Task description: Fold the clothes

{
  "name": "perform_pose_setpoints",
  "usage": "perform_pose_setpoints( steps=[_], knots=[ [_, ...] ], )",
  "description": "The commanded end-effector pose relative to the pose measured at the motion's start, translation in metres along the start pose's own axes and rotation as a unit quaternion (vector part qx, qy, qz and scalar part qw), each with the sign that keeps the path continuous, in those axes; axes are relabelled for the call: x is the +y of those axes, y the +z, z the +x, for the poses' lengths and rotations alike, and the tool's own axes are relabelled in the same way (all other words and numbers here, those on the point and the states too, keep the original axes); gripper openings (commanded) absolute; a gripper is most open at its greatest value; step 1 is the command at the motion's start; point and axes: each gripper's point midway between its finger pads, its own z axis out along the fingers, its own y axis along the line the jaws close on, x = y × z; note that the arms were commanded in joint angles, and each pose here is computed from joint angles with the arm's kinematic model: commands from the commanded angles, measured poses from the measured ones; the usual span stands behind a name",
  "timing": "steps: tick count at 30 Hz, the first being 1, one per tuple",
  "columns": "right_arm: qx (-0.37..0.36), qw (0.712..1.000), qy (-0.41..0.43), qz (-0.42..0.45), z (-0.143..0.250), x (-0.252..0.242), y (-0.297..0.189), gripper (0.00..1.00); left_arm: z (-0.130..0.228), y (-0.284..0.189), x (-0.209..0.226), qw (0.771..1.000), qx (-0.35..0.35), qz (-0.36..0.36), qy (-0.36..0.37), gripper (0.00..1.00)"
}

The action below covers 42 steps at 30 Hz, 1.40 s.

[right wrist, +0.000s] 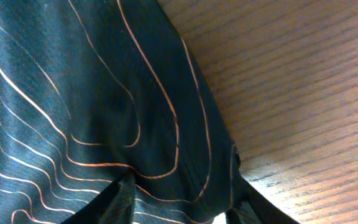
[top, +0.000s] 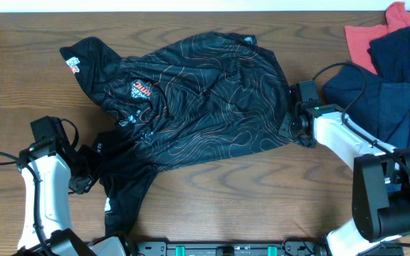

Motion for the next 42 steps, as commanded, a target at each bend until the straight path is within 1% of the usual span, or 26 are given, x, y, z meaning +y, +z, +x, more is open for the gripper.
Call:
perform_pose_setpoints(
  steps=[1,3,4,5,7,10,13,16,19,22,23,24,25,28,32,35,37,40,42],
  knots=[
    [0.037,0.999,0.014,0.014,0.017,-0.009,0.012,0.38,0.000,0.002,0.004,1.000,0.002,-0.009,0.002,0.06],
    [0.043,0.999,0.014,0.019,0.020,-0.012,0.012,0.34,0.000,0.002,0.005,1.000,0.002,-0.009,0.001,0.06],
    [0.046,0.999,0.014,0.022,0.022,-0.013,0.012,0.31,0.000,0.002,0.005,1.000,0.002,-0.009,0.001,0.06],
    [0.051,0.998,0.014,0.025,0.024,-0.015,0.011,0.23,0.000,0.002,0.005,1.000,0.002,-0.009,0.001,0.05],
    [0.057,0.998,0.015,0.032,0.027,-0.018,0.011,0.01,0.000,0.002,0.004,1.000,0.002,-0.009,0.001,0.06],
    [0.063,0.997,0.016,0.036,0.030,-0.021,0.006,0.01,0.001,0.002,0.005,1.000,0.004,-0.010,0.001,0.06],
    [0.046,0.999,0.006,0.024,0.021,-0.019,-0.014,0.01,0.004,0.000,0.000,1.000,0.011,0.004,0.010,0.06],
    [-0.014,1.000,-0.008,-0.015,-0.009,-0.010,-0.059,0.01,0.009,-0.016,-0.027,0.996,0.030,0.072,0.049,0.06],
    [-0.107,0.992,-0.011,-0.063,-0.047,-0.003,-0.129,0.01,0.007,-0.054,-0.059,0.985,0.029,0.144,0.092,0.06],
    [-0.219,0.969,-0.014,-0.110,-0.077,-0.006,-0.215,0.01,-0.003,-0.107,-0.080,0.975,-0.011,0.175,0.140,0.06],
    [-0.257,0.958,-0.019,-0.122,-0.083,-0.009,-0.245,0.01,-0.006,-0.125,-0.085,0.971,-0.027,0.182,0.151,0.06],
    [-0.282,0.950,-0.022,-0.130,-0.085,-0.011,-0.265,0.01,-0.009,-0.141,-0.089,0.969,-0.041,0.188,0.158,0.06],
    [-0.314,0.939,-0.024,-0.140,-0.086,-0.014,-0.292,0.01,-0.012,-0.162,-0.095,0.964,-0.062,0.197,0.166,0.06],
    [-0.379,0.911,-0.032,-0.161,-0.080,-0.022,-0.351,0.01,-0.017,-0.218,-0.109,0.949,-0.121,0.224,0.184,0.06],
    [-0.452,0.875,-0.050,-0.167,-0.069,-0.032,-0.408,0.01,-0.016,-0.287,-0.120,0.923,-0.199,0.256,0.208,0.06],
    [-0.497,0.853,-0.040,-0.156,-0.066,-0.044,-0.443,0.01,-0.013,-0.330,-0.126,0.899,-0.254,0.277,0.223,0.06],
    [-0.514,0.843,-0.052,-0.150,-0.067,-0.045,-0.457,0.01,-0.011,-0.351,-0.128,0.887,-0.280,0.287,0.230,0.06],
    [-0.517,0.842,-0.066,-0.142,-0.071,-0.042,-0.458,0.01,-0.013,-0.359,-0.130,0.880,-0.294,0.291,0.233,0.06],
    [-0.501,0.852,-0.073,-0.133,-0.079,-0.039,-0.445,0.01,-0.016,-0.353,-0.132,0.885,-0.285,0.288,0.231,0.06]
  ],
)
